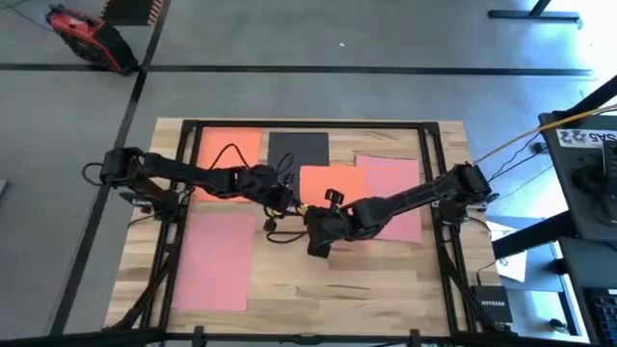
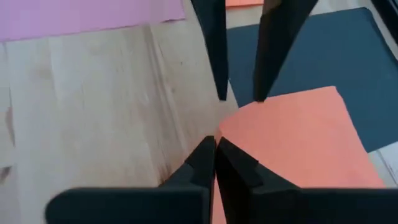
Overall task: Organize paper
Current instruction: Stack the orange color paper on top of the other orange color paper
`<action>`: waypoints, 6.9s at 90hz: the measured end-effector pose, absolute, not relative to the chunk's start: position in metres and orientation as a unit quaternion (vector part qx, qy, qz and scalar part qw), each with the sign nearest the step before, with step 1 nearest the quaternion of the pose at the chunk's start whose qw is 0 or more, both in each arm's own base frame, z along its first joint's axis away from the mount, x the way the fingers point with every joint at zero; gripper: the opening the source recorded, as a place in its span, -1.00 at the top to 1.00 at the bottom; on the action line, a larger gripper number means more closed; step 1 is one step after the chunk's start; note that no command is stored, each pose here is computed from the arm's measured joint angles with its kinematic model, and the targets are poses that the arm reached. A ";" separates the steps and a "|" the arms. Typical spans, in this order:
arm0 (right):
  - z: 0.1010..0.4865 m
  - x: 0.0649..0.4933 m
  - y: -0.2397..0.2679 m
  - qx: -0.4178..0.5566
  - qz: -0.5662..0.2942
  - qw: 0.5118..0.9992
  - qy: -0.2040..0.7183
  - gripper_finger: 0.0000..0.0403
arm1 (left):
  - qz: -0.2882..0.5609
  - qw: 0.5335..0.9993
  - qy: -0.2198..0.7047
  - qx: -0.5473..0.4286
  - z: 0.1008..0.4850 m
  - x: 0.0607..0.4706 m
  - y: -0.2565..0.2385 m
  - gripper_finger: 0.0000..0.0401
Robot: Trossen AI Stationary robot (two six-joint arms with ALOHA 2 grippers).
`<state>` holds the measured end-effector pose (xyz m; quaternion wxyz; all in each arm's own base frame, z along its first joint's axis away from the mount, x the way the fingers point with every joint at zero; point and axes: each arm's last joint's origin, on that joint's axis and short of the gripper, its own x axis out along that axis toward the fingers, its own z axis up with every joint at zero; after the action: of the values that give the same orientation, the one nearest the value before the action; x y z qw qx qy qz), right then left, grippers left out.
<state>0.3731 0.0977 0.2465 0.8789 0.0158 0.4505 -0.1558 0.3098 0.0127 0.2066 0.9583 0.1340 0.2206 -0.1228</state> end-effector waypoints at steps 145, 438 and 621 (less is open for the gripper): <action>0.256 0.361 0.086 0.012 -0.150 0.863 0.482 0.50 | -0.080 0.914 0.337 0.210 0.205 0.286 0.017 1.00; 0.254 0.364 0.001 0.002 -0.109 0.837 0.535 0.45 | 0.646 0.612 0.189 -0.415 0.216 0.130 0.010 1.00; 0.239 0.368 0.000 0.006 -0.095 0.853 0.513 0.45 | 0.589 0.642 0.382 -0.309 0.260 0.125 -0.005 0.46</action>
<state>0.3675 0.0002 0.2391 0.8531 0.0062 0.5130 -0.0947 0.1250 -0.0046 0.2599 0.6416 -0.3093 0.3817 0.5891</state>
